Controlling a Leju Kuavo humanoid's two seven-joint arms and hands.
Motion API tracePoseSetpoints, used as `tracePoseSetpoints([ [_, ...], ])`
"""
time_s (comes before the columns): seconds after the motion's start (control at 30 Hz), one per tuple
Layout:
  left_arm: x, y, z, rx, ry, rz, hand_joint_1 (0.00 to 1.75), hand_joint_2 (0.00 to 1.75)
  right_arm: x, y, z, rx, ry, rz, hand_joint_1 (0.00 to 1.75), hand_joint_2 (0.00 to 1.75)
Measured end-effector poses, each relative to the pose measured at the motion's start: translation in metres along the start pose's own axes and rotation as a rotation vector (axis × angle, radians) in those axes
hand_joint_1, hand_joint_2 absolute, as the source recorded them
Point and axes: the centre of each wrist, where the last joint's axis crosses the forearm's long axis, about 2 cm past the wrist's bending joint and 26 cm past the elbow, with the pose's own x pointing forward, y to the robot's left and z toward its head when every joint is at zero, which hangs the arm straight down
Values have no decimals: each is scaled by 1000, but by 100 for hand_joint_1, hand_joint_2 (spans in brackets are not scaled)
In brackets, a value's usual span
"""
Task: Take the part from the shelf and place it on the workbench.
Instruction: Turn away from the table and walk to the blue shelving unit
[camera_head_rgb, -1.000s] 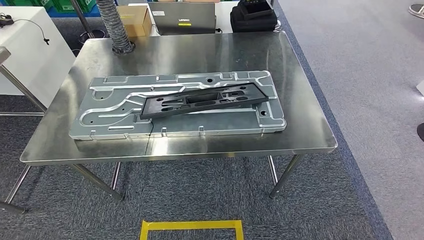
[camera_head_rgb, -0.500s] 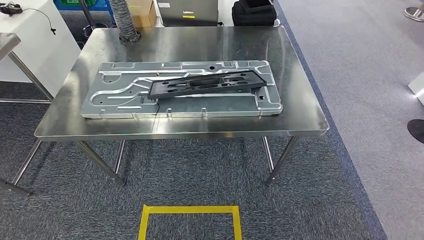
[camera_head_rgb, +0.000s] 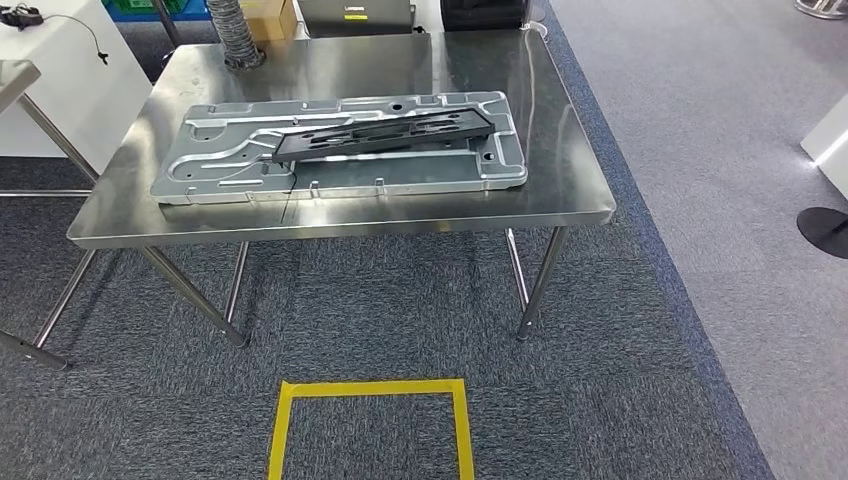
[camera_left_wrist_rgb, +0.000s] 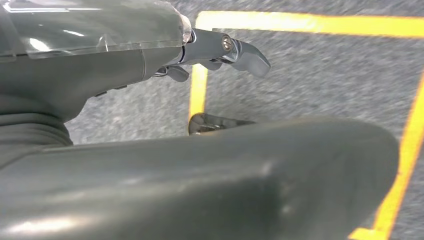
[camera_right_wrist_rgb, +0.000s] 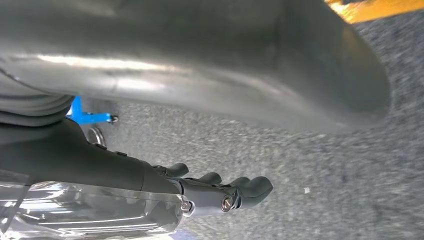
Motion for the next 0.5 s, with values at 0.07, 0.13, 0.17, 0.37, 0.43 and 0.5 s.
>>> tracePoseSetpoints([
  [0.07, 0, -3, 0, -2, 6, 4, 0, 0, 0, 0, 0, 5, 8, 9, 0, 0],
  [0.13, -1, -5, 1, -4, 13, 5, 0, 0, -1, -2, -1, 10, 18, 17, 0, 0],
  [0.17, 0, -6, 0, -5, 16, 5, 0, 0, -1, -2, -1, 12, 22, 21, 0, 0],
  [0.37, 2, -10, -1, -8, 15, -1, 0, 0, -2, -4, -2, 9, 27, 22, 0, 0],
  [0.43, 2, -11, -1, -12, 9, 0, 0, 0, -3, -5, -2, 10, 23, 19, 0, 0],
  [0.5, 2, -10, -1, -20, -1, -3, 0, 0, -3, -4, -2, 15, 10, 15, 0, 0],
])
